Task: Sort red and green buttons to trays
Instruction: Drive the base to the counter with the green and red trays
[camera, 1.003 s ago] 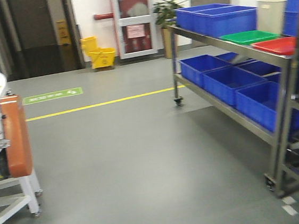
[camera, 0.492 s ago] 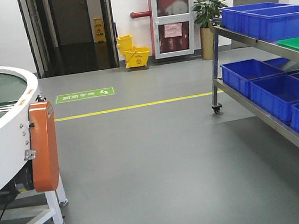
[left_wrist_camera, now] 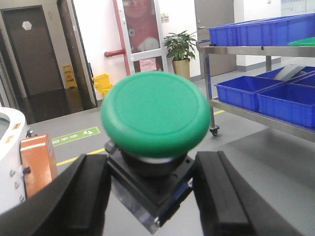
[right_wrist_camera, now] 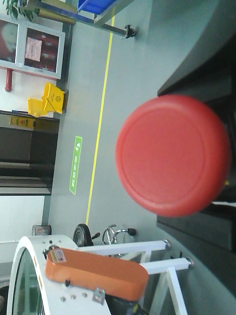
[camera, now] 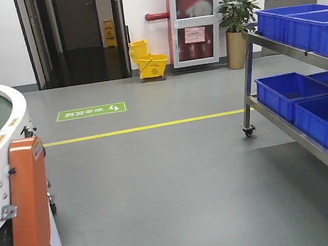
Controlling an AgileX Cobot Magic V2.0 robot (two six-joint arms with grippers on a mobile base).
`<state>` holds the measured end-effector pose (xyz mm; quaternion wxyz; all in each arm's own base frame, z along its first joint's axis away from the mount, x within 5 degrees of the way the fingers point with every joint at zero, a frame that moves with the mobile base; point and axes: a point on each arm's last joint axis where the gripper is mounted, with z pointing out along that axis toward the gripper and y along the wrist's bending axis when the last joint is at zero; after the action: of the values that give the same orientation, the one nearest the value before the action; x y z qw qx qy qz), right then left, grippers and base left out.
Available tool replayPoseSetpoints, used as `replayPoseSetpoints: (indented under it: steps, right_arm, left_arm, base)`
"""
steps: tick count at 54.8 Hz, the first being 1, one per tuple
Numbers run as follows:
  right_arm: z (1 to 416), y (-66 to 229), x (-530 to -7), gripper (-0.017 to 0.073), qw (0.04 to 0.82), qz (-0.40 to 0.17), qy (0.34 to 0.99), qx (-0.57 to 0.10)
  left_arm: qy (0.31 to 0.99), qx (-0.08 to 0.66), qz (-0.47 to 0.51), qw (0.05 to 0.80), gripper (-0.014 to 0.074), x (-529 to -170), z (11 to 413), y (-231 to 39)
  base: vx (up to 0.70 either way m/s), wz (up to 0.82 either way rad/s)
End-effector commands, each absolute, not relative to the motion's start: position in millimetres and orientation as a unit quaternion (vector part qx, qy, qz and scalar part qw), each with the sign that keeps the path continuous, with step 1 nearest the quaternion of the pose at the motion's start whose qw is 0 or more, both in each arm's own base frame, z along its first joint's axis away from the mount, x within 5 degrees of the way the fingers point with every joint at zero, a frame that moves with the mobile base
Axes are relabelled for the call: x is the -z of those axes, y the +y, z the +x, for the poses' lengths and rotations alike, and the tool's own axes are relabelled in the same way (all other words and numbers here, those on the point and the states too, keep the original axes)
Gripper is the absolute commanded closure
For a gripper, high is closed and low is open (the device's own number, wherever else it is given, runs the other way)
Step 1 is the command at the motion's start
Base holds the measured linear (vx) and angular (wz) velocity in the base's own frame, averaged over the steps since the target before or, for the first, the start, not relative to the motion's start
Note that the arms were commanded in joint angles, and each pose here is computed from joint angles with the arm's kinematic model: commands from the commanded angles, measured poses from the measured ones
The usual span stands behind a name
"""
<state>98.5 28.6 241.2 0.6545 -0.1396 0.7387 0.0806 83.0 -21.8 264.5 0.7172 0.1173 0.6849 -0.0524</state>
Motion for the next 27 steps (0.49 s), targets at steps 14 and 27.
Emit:
replayPoseSetpoints:
  steps: [14, 27]
  right_arm:
    - [99.6, 30.1, -252.8, 0.0567, 0.668, -0.141, 0.725, -0.090]
    - [99.6, 30.1, -252.8, 0.0567, 0.668, -0.141, 0.725, -0.090]
  left_arm:
    - [0.673, 0.072, 0.113, 0.727, 0.0594, -275.4, 83.0, -23.6]
    - [0.673, 0.072, 0.113, 0.727, 0.0594, -275.4, 83.0, -23.6]
  base:
    - [0.61, 0.01]
    - [0.64, -0.01]
